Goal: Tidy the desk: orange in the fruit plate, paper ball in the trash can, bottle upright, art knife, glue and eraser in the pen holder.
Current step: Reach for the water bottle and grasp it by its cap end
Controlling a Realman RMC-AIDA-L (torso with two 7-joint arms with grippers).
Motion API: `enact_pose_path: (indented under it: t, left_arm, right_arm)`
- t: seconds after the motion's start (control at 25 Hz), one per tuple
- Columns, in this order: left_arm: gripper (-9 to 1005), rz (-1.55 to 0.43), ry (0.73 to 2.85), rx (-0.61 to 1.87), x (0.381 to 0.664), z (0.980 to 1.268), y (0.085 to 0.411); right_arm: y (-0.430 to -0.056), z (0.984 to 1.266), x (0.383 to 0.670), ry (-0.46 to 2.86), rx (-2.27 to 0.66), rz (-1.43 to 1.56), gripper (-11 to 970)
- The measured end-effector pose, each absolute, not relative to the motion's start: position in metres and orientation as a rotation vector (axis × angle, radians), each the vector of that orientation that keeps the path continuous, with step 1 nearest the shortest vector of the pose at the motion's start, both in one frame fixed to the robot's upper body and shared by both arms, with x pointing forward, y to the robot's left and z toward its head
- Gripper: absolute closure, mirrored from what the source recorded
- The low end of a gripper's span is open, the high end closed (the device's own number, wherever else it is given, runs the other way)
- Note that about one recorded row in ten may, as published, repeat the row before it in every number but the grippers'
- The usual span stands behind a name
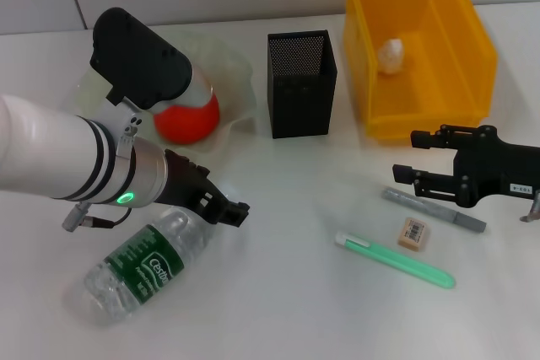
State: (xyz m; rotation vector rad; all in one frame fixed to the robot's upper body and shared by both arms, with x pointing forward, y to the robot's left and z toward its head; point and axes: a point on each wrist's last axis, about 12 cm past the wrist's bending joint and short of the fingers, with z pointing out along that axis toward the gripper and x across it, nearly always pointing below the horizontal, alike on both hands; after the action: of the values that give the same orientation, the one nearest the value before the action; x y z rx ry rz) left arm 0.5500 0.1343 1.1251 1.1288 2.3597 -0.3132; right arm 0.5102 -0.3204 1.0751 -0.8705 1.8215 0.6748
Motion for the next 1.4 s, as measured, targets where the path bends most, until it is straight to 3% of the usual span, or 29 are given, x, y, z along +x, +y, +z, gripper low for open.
enact_pose_path:
  t: [1.08,1.24,1.4]
  left_arm:
    - [256,-0.303,2.378,1.152,0.5542,1.1154,0.1299]
    - [382,-0.304,2.377,1.152,0.5542,1.1154,0.1297]
    - [400,-0.304,2.376,1.153,0.5542,1.1153,0.1294]
  right_arm:
    - [-0.3205,1.0774,0.5125,1.813,-0.864,0.674,344]
    - [-0.3204,1.0774,0.5125,1.813,-0.864,0.674,345]
    - [-0.3204,1.0774,0.5125,1.813,-0.865,0.674,346]
